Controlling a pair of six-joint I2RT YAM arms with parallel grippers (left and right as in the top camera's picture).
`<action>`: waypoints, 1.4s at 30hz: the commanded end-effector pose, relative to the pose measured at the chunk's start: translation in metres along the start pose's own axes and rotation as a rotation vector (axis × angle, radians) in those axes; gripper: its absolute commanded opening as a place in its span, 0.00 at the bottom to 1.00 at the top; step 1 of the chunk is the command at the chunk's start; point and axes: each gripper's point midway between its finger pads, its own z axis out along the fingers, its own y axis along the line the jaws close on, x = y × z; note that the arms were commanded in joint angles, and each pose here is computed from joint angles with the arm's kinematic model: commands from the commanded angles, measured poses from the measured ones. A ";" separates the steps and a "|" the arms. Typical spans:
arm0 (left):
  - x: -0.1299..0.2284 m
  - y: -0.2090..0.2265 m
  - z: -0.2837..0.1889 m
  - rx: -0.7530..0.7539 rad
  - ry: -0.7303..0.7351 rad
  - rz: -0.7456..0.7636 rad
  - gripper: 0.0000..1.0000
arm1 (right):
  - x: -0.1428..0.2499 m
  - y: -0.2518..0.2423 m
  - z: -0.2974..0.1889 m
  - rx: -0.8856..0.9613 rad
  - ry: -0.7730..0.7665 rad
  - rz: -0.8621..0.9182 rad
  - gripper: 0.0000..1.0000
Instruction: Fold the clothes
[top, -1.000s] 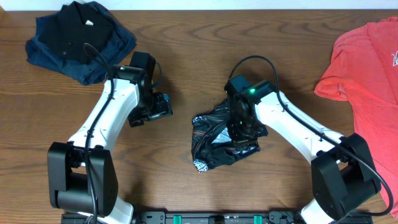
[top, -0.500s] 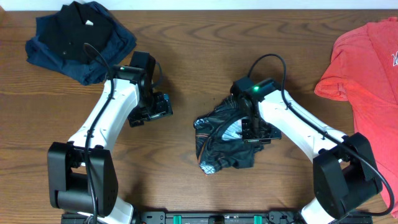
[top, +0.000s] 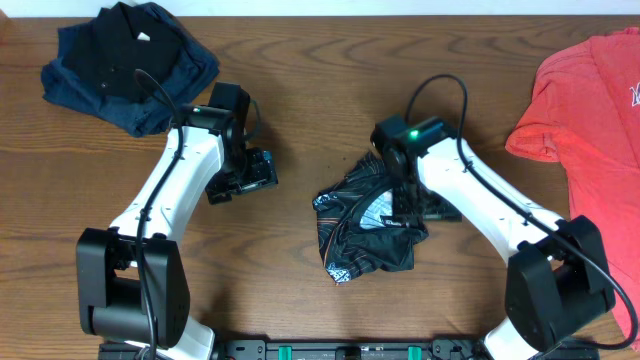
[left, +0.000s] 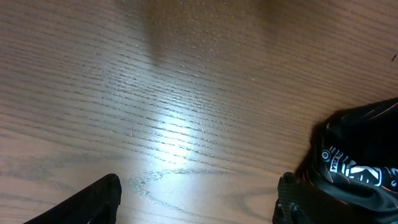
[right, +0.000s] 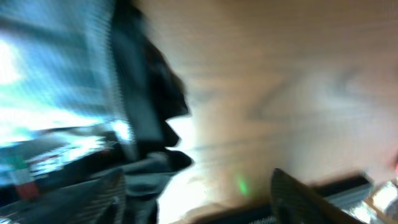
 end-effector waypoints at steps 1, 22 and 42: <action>0.000 0.004 0.002 -0.014 0.000 0.009 0.82 | -0.016 0.024 -0.020 -0.128 -0.065 -0.169 0.80; -0.001 0.003 0.002 -0.012 -0.003 0.010 0.82 | 0.020 0.136 0.001 -0.521 0.041 -0.524 0.82; -0.001 0.003 0.002 -0.012 -0.005 0.025 0.82 | 0.002 0.142 0.016 -0.513 0.043 -0.396 0.21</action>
